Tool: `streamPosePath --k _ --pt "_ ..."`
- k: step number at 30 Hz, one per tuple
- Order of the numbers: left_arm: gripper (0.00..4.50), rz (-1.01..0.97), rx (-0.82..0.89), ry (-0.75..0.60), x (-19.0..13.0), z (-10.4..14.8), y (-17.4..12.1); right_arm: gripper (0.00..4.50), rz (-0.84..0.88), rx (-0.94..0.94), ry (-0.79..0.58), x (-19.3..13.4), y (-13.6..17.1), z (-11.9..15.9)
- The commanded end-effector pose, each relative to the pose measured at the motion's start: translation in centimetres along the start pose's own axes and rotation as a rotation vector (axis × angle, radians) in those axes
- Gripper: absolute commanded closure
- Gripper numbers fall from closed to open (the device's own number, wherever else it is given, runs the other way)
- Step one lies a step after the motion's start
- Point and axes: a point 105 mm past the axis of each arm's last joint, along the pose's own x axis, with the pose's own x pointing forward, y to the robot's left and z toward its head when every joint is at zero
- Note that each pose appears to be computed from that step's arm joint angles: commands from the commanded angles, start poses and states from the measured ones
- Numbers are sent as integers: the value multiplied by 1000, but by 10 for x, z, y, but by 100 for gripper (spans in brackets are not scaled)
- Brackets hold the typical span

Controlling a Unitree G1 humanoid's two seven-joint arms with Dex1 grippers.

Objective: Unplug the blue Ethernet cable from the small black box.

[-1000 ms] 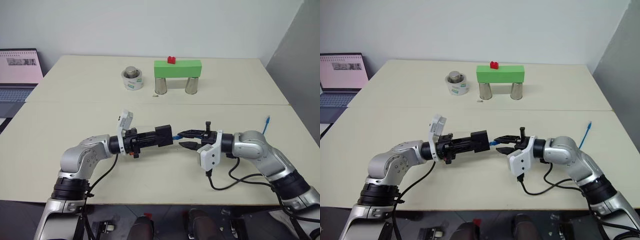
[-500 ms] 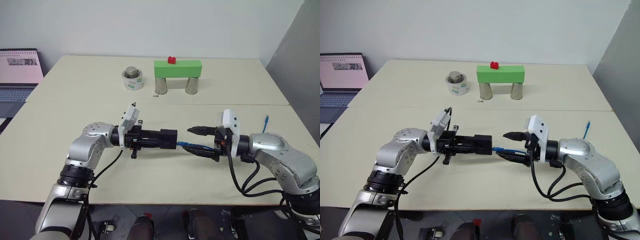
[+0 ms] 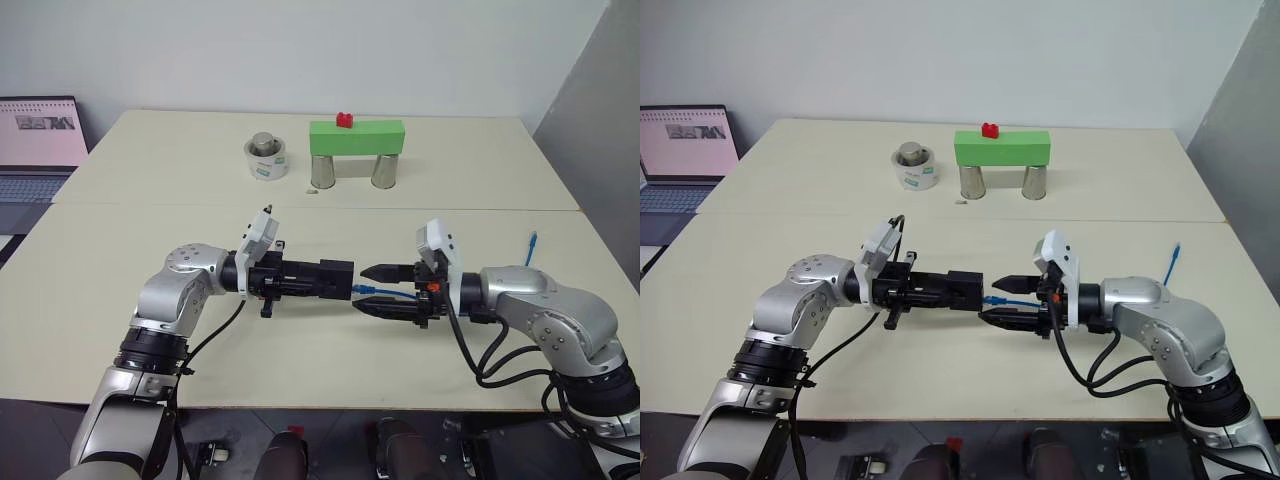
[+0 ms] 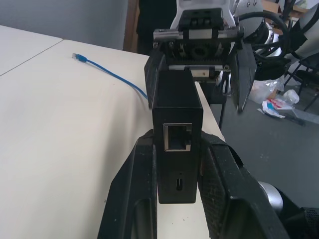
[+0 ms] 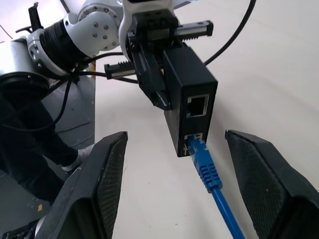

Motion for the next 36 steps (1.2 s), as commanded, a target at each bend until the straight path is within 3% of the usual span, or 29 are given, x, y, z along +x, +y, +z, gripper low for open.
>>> streamPosePath --k 1,12,13,14,15,25,36 --pt "374 6 49 -5 -2 10 0 119 8 -43 -17 3 1 9" --pt "374 8 49 -7 -2 9 -1 119 20 -28 -29 7 1 9" --pt "374 9 49 -8 -2 10 -1 156 19 -29 -27 7 1 9" --pt "374 9 49 -9 -2 10 -1 157 19 -30 -25 7 1 9" --pt "374 9 49 -9 -1 10 -1 196 18 -31 -24 6 0 9" --pt "374 0 51 -14 -1 11 -2 413 24 -52 7 4 -3 5" --pt "374 -13 52 18 -4 7 -5 428 59 -84 55 1 -5 5"
